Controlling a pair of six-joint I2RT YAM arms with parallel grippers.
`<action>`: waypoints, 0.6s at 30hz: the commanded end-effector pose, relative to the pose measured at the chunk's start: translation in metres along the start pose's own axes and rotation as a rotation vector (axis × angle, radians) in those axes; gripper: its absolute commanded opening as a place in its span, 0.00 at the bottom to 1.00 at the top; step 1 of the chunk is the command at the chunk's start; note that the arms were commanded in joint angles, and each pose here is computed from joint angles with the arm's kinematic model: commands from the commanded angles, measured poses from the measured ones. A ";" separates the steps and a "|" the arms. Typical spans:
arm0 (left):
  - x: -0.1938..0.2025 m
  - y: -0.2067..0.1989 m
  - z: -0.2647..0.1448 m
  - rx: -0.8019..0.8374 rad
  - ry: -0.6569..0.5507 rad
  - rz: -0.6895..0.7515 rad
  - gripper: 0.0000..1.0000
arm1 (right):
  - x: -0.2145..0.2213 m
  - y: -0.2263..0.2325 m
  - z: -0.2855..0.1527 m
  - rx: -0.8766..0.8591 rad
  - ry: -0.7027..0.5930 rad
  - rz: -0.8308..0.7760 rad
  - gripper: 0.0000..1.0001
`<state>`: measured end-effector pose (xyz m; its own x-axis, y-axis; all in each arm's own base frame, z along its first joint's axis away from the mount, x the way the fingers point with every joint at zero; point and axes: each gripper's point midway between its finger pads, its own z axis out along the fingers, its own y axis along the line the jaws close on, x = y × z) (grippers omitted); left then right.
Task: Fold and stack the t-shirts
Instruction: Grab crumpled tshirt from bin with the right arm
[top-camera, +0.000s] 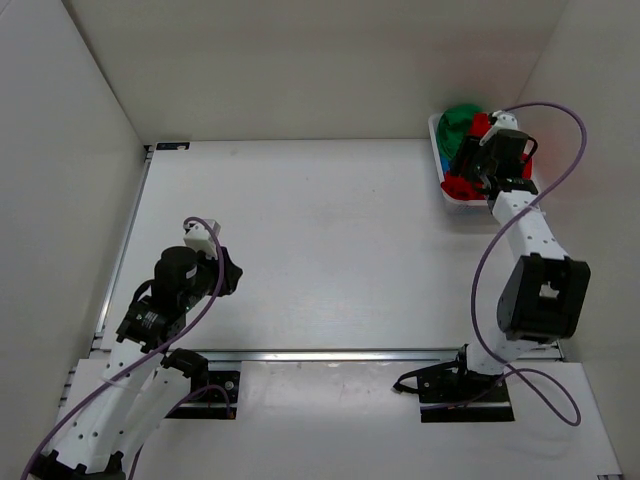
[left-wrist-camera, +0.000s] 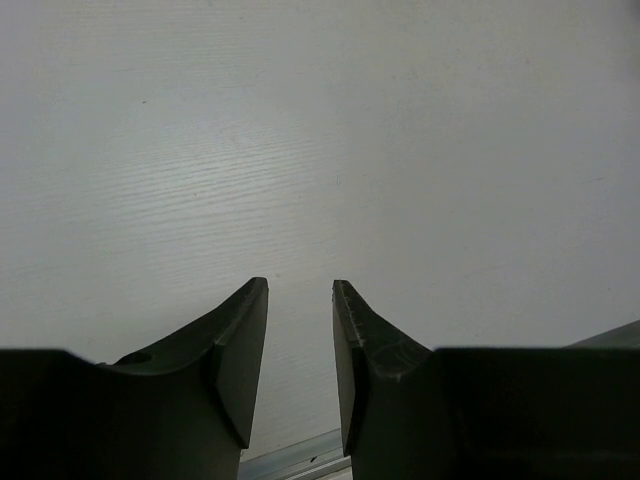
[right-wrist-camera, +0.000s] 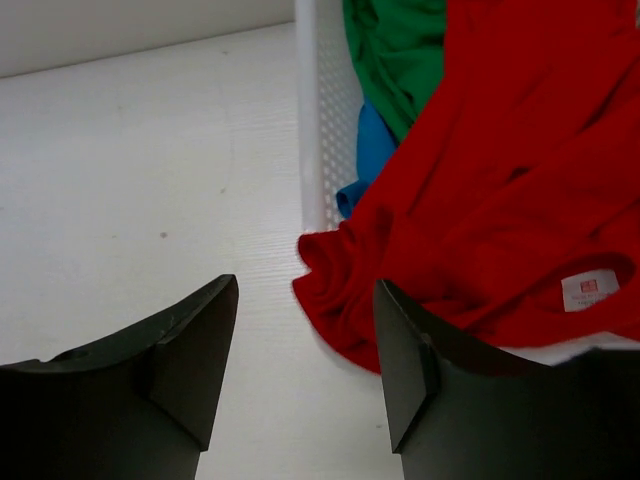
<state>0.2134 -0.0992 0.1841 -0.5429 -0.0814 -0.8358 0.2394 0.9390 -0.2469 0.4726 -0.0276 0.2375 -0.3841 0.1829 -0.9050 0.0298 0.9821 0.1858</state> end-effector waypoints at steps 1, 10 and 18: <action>-0.008 -0.001 -0.002 0.010 -0.035 -0.008 0.43 | -0.022 -0.022 0.026 0.085 -0.041 0.010 0.54; -0.006 0.009 0.002 -0.023 -0.021 -0.020 0.45 | 0.031 -0.058 0.092 0.228 0.210 0.007 0.55; -0.010 0.009 0.000 -0.033 -0.041 -0.034 0.45 | 0.001 -0.045 0.070 0.147 0.167 0.154 0.00</action>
<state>0.2178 -0.0906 0.1845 -0.5392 -0.1110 -0.8348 0.1978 0.9469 -0.2536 0.5350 -0.0662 0.1451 -0.6180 0.2774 -0.7356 0.2291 0.9586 0.1691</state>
